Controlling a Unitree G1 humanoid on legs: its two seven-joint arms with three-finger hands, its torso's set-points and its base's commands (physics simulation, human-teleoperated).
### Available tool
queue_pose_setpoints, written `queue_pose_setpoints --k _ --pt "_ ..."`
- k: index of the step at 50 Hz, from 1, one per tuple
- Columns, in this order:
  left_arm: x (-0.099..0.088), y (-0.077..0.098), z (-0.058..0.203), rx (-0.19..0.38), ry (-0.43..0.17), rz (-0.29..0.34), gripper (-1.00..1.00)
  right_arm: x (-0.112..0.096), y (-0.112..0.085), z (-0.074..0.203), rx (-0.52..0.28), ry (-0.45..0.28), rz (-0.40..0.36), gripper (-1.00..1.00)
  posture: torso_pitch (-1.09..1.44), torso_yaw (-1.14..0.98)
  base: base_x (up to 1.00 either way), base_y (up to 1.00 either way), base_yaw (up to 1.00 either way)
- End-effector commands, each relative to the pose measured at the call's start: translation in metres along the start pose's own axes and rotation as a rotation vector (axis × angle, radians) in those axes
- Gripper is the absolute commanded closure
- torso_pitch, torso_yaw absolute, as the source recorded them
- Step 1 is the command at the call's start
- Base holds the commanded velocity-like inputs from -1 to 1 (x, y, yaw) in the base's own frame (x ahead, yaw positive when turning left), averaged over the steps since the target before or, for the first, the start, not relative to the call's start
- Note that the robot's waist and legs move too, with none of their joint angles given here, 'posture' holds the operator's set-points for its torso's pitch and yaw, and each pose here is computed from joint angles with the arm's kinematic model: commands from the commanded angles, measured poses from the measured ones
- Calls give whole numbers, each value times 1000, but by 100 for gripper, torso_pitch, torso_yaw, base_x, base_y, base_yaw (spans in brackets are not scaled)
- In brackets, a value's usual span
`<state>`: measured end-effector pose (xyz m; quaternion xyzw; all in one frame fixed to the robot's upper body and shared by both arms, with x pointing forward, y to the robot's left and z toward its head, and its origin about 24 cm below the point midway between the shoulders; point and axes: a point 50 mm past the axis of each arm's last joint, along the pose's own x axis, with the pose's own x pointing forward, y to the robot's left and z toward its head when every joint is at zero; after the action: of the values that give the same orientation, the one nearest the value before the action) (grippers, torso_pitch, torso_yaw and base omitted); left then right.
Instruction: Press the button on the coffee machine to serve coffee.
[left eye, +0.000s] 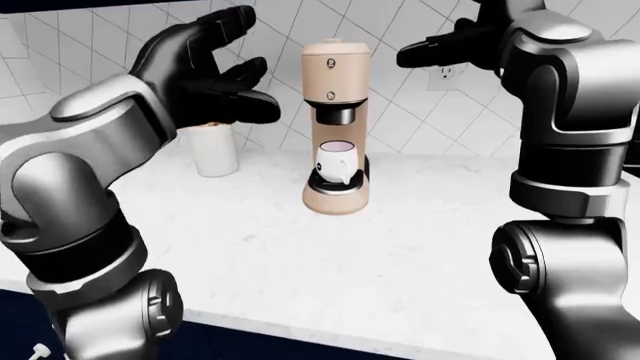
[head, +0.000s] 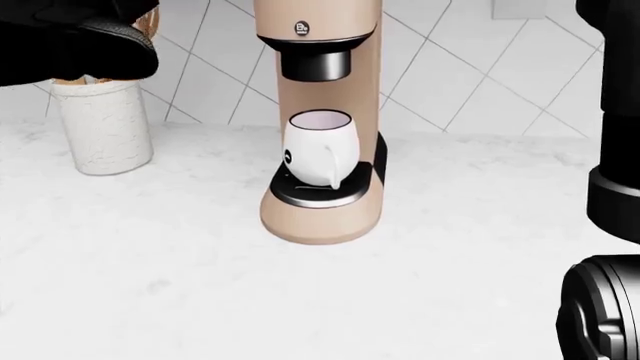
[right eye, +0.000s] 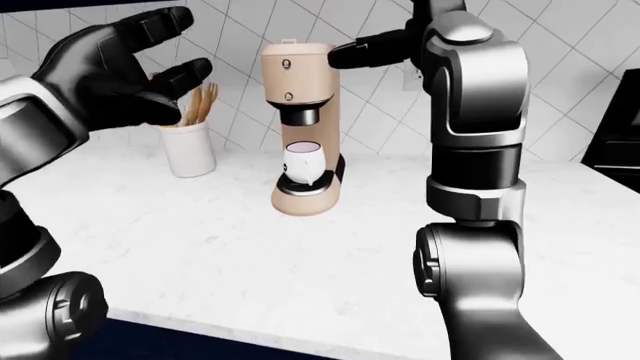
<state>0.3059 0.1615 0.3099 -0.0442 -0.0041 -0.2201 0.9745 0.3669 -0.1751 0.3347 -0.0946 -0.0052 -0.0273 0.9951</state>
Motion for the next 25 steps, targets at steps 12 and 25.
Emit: queue_pose_setpoints --k 12,25 --pt "-18 -32 8 41 -52 -105 -100 -7 -6 20 0 -87 -18 -100 -55 0 0 0 0" --pt "-26 -51 5 36 -42 -182 -100 -6 -5 19 2 -86 -17 -100 -55 0 0 0 0"
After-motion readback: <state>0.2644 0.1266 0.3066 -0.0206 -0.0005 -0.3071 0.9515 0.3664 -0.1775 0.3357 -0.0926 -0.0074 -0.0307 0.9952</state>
